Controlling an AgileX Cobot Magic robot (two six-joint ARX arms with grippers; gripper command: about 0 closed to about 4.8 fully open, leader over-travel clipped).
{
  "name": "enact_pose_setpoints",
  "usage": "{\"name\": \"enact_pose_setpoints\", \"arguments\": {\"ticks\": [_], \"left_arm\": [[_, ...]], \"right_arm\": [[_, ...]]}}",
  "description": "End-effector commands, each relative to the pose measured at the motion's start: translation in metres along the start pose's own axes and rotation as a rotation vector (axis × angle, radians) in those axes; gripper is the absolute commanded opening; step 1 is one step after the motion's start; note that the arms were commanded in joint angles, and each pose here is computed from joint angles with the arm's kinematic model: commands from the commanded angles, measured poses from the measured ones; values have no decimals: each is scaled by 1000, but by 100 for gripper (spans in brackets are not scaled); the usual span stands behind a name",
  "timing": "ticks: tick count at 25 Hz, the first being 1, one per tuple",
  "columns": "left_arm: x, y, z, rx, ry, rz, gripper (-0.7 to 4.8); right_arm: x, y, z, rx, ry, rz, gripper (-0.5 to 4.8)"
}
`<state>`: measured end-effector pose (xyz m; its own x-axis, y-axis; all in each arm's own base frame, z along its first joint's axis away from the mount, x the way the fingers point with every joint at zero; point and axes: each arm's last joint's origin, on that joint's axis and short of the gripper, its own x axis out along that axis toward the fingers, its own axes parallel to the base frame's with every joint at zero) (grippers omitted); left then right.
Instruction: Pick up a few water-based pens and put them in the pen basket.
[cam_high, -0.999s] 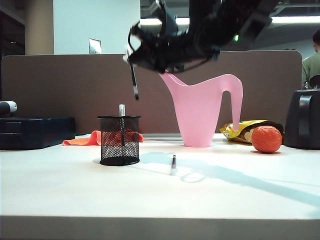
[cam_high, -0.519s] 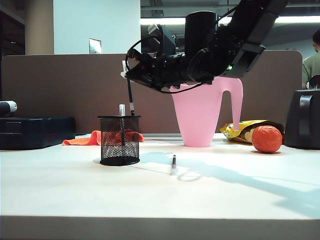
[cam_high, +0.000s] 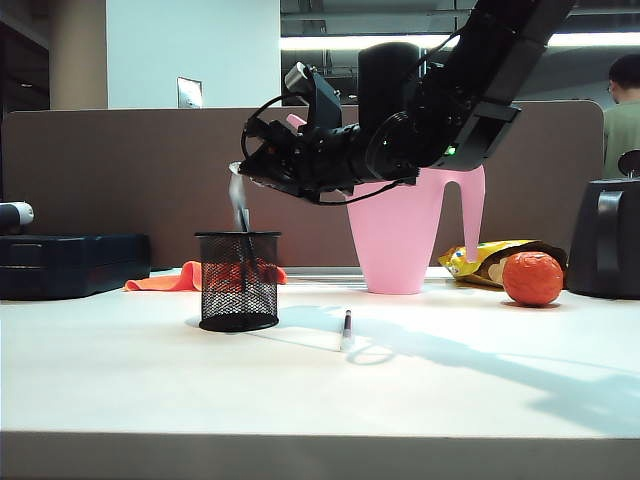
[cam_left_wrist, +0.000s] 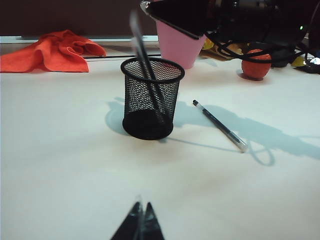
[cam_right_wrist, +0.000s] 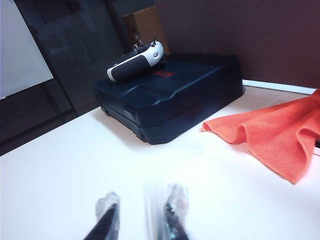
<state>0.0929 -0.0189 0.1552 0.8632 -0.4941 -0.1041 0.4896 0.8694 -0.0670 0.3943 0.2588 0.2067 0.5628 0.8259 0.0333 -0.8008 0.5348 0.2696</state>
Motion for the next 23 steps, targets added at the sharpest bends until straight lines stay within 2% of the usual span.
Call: {"name": "enact_pose_setpoints", "arguments": {"ticks": [1,3,4,6,7,10,12,14,18,23], "left_arm": [[0,0,2,7,-10,1,-4],[0,0,2,7,-10,0,-4],[0,0,2,6,-10,1,-4],[0,0,2,7,-10,0,-4],[0,0,2,7,-10,0,-4],[0,0,2,7,-10,1,-4],[0,0,2,7,-10,1,-4],[0,0,2,9,-10,1,-4],[0,0,2,10,-10,1,-4],[0,0,2,10,-10,3,-4]], "right_arm": [[0,2,7,-8,-26,13,118],[-1,3,9,-6,-29,15,112],[-1,4,12,-8,-33,15,90],[-3,6,18,-15,-44,17,6],[-4,7,23,-21,-54,16,-6],[-11,8,38,-15,-46,-14,-6],[-18,9,46,17,11,-88,-6],[-32,7,55,69,126,-212,-6],[-60,15,65,154,346,-353,-6],[-81,18,42,223,652,-556,-6]]}}
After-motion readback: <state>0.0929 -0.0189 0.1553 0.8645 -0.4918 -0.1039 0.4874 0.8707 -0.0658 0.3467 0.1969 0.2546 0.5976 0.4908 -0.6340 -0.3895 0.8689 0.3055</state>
